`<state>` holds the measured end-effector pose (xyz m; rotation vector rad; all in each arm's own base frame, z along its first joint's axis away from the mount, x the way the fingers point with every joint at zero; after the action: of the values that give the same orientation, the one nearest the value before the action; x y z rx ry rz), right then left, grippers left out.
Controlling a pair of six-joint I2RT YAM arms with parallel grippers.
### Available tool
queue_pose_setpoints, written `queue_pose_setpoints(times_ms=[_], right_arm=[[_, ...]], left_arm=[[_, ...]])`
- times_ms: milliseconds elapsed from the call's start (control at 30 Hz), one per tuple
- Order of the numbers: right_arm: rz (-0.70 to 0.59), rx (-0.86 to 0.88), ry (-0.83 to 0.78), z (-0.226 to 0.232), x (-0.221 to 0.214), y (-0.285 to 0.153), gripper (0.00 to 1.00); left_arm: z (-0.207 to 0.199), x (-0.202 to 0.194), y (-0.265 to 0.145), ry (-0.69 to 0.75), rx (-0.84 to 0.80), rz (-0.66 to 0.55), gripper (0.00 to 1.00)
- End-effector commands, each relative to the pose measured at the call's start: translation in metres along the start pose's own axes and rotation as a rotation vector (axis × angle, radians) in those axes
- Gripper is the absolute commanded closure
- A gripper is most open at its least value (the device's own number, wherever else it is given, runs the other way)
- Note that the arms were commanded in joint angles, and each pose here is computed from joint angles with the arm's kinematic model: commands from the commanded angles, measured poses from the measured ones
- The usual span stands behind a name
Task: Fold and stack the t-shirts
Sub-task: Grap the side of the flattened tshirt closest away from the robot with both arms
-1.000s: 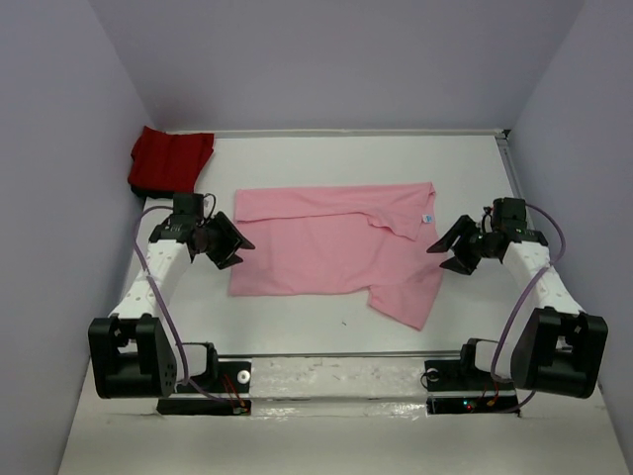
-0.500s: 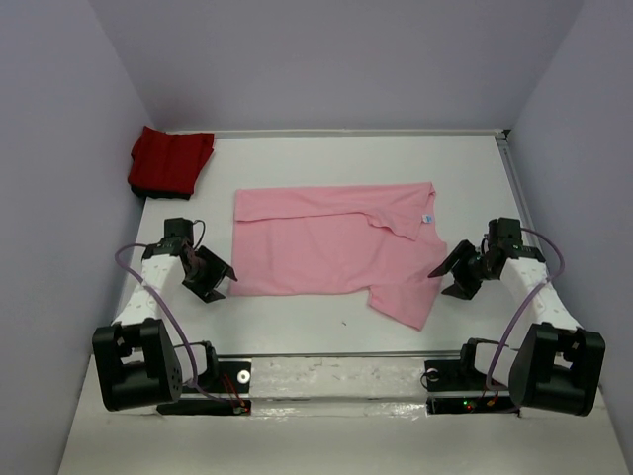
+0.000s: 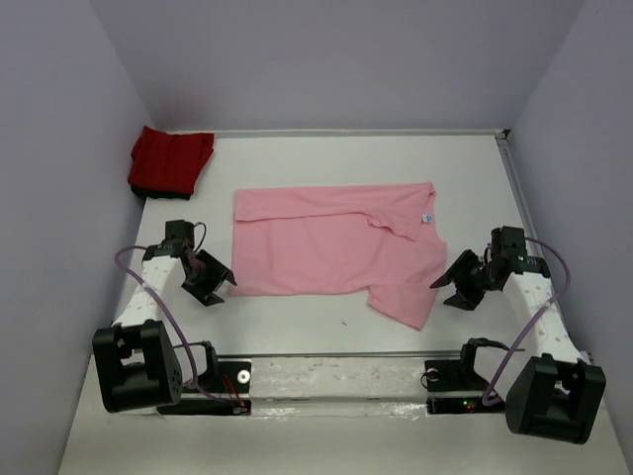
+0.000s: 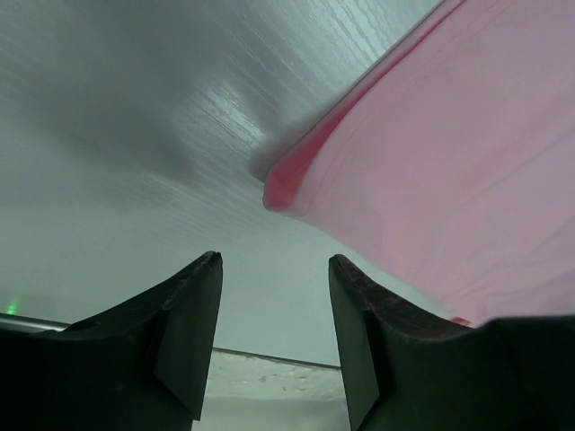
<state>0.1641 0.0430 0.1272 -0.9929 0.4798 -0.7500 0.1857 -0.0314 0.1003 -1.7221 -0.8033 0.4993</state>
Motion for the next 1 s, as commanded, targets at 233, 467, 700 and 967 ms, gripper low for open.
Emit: queue_pose_setpoints(times_ms=[233, 467, 700, 967], right_arm=[[-0.121, 0.03, -0.125, 0.013, 0.01, -0.029, 0.4], [-0.117, 0.062, -0.145, 0.018, 0.006, -0.032, 0.39], [-0.101, 0.061, -0.147, 0.019, 0.006, -0.028, 0.39], [-0.094, 0.055, -0.147, 0.018, 0.006, -0.026, 0.38]], left_arm=[[0.006, 0.012, 0.017, -0.025, 0.054, -0.049, 0.46], [0.0, 0.017, 0.022, -0.035, 0.021, -0.069, 0.47], [-0.002, 0.014, 0.031, -0.044, 0.003, -0.037, 0.47], [-0.005, 0.006, 0.04, -0.046, -0.023, 0.003, 0.65]])
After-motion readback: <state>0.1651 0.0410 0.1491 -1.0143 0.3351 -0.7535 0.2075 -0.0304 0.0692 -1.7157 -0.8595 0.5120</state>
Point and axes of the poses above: each gripper's point midway between its finger pads, its own y axis out along the fingers, its own z axis along the line the jaws close on, x = y × z, the point moved 5 cm from there along -y, back along the fingers, and after that the axes turned 5 degrees about y, right-handed, at the moved point
